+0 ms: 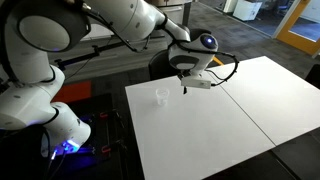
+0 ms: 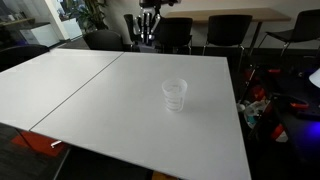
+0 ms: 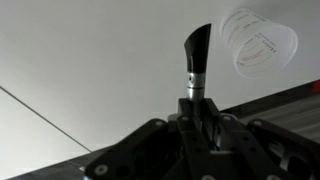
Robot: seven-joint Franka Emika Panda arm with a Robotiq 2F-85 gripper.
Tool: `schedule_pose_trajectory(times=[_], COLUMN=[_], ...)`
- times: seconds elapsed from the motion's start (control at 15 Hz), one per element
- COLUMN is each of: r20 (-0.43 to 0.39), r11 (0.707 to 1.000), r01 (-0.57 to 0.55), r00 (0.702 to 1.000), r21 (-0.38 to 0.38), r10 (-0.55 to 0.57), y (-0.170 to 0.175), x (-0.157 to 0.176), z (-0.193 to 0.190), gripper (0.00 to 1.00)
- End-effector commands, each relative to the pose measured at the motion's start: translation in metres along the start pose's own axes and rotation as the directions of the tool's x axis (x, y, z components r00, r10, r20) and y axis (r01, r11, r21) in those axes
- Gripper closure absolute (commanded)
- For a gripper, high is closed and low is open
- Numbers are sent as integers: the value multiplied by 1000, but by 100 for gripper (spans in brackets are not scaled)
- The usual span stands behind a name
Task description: Put the marker in the mug
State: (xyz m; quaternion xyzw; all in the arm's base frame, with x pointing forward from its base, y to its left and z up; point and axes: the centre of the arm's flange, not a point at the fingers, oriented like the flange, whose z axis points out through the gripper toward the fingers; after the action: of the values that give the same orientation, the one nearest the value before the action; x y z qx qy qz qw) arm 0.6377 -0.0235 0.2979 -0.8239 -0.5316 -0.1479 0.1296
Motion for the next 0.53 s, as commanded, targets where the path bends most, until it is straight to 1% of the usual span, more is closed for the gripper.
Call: schedule_pose_trajectory(times=[0.0,0.07,0.13,0.2,0.27,0.47], r20=[-107,-140,-160,-121,-135,-143], r11=[984,975,971,982,977,975], r01=[106,125,93,89,84,83], r00=[990,985,985,990,989,988], r21=[143,183,222,167,195,207], r10=[-91,-100,-58,-69,-58,-54], y=[10,10,12,-1,0,4], x=[-5,-4,-3,-7,-8,-7], z=[-5,-4,-4,-1,-2,0], gripper=[95,95,95,81,81,81])
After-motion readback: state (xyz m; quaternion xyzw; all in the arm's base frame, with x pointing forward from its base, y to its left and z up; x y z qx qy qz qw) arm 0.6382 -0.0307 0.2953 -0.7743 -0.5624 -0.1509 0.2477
